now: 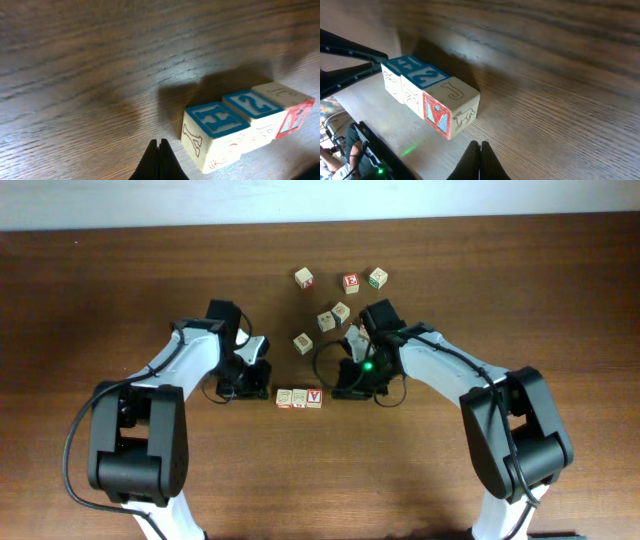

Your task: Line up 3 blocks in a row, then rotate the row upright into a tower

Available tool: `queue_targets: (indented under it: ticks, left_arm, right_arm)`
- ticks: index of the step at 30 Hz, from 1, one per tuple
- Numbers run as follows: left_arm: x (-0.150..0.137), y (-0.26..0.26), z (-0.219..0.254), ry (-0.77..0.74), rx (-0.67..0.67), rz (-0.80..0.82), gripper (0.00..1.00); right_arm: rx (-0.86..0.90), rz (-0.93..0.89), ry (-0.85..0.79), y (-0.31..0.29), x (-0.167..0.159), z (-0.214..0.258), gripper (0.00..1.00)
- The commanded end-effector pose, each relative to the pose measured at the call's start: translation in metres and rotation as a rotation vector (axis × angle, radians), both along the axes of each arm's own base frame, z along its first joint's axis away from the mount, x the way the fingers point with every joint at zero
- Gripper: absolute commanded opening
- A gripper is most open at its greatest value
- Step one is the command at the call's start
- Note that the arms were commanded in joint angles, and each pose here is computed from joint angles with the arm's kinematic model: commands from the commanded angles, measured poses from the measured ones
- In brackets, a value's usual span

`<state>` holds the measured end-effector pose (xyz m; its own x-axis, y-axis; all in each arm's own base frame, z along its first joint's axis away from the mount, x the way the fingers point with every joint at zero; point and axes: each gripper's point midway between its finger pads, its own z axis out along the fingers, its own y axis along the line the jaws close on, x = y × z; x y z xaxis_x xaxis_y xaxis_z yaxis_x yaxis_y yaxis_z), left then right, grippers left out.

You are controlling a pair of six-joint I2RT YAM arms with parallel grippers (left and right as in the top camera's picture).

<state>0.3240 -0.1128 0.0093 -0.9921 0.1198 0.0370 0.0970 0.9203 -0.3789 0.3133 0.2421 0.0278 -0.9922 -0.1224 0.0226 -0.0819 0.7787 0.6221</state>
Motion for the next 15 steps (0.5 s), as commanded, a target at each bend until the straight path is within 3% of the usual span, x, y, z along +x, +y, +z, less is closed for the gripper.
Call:
queue_targets:
  ticks: [1, 15]
  left_arm:
    - [0.001, -0.010, 0.004, -0.020, -0.064, -0.016, 0.00]
    - [-0.004, -0.014, 0.006, 0.007, -0.089, -0.008, 0.00]
  right_arm:
    - [0.004, -0.021, 0.039, 0.002, -0.005, -0.003, 0.04]
    - [-0.063, -0.099, 0.077, 0.016, -0.012, -0.018, 0.04]
